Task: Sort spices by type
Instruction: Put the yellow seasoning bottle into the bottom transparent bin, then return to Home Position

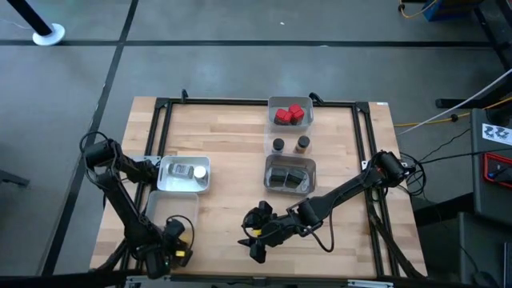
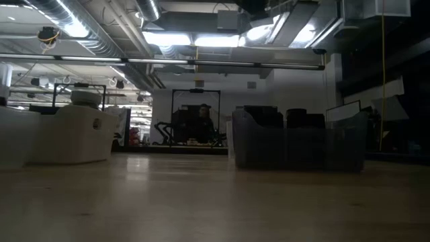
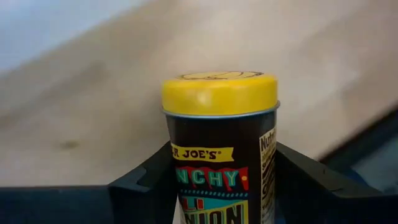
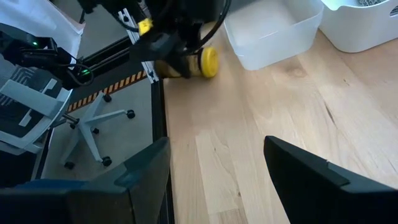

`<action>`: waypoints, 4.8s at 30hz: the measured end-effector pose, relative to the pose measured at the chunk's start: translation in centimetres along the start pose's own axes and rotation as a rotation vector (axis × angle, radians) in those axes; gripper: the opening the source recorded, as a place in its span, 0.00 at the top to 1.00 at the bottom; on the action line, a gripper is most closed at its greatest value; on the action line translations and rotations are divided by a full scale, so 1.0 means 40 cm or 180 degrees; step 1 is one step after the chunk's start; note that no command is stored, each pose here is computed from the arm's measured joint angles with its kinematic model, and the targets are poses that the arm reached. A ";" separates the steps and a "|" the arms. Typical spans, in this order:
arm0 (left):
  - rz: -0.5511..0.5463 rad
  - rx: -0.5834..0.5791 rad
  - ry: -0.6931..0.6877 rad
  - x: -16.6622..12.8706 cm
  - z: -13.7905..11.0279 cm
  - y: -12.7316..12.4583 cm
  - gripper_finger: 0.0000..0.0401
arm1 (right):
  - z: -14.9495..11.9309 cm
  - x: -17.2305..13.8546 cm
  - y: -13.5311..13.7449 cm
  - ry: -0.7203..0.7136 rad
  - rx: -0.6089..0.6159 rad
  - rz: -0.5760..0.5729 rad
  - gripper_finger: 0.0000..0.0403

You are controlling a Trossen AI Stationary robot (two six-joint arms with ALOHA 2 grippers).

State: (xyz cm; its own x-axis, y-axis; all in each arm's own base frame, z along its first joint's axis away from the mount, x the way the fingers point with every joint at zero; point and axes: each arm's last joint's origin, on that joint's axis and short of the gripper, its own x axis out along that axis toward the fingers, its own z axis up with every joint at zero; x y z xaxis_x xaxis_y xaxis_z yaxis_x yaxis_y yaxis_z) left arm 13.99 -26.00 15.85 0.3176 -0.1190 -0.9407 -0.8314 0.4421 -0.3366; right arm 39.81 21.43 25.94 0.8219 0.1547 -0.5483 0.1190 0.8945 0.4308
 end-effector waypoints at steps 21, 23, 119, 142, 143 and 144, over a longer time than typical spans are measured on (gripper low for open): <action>-0.1723 0.0668 -0.1624 -0.161 0.028 -0.055 0.51 | 0.001 0.000 -0.001 -0.0006 0.0001 -0.0006 0.36; -0.1693 0.0812 -0.1941 -0.183 0.046 -0.045 0.51 | 0.001 0.000 -0.001 -0.0023 0.0001 -0.0023 0.36; 0.0220 0.2803 -0.2924 -0.095 0.132 0.148 0.31 | 0.013 -0.004 -0.013 -0.0476 -0.0246 -0.0579 0.36; -0.1003 0.2056 -0.3716 -0.654 0.385 0.203 0.31 | 0.210 -0.606 -0.069 -0.0830 -0.1024 -0.0499 0.36; -0.1073 0.1970 -0.3705 -0.663 0.398 0.218 0.31 | 0.212 -0.619 -0.072 -0.0859 -0.1008 -0.0469 0.36; -0.1100 0.1938 -0.3753 -0.672 0.411 0.233 0.31 | 0.214 -0.632 -0.075 -0.0879 -0.1014 -0.0448 0.36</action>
State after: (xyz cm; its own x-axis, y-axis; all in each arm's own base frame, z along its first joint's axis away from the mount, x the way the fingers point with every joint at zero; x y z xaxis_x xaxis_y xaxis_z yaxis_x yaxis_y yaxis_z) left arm 5.20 -4.05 38.67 0.9164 0.3826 -0.1180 -0.3988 0.8981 -0.1854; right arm 23.43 11.26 44.66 0.9331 -0.0569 -0.3550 0.0983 0.9901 0.0998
